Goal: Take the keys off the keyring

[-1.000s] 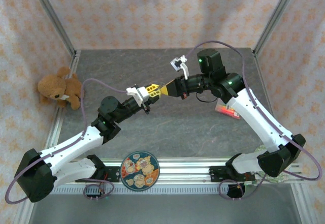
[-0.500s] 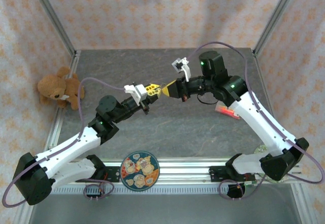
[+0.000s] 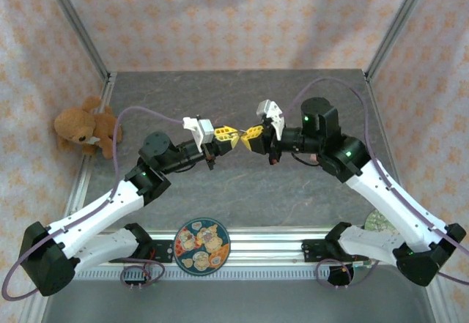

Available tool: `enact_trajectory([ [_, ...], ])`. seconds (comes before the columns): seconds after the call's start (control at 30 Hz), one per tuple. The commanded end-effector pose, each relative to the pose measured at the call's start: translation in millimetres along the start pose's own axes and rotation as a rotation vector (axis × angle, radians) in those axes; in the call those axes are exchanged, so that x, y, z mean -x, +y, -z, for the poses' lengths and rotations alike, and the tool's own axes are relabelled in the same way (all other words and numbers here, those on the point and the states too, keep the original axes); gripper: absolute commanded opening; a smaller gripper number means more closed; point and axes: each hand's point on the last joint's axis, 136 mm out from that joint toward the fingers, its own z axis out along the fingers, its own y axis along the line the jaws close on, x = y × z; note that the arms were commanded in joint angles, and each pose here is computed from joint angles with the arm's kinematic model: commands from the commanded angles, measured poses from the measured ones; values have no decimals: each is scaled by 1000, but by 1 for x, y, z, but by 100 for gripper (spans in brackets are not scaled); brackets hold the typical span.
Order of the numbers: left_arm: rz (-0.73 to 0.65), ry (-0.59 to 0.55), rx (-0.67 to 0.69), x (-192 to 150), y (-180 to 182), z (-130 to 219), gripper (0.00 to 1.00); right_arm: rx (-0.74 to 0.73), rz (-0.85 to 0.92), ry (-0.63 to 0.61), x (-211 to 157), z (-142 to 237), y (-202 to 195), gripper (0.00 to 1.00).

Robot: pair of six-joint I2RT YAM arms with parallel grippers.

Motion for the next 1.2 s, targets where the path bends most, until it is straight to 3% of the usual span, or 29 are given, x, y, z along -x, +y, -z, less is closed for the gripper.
enact_trajectory([
  [0.0,42,-37,152,22,36,9,0,-40,172,-53,13,21,9,0],
  [0.77,196,52,186,13,68,0,0,-64,407,63,-19,17,10,0],
  [1.17,225,67,174,13,73,-2,0,9,525,172,-34,8,34,0],
])
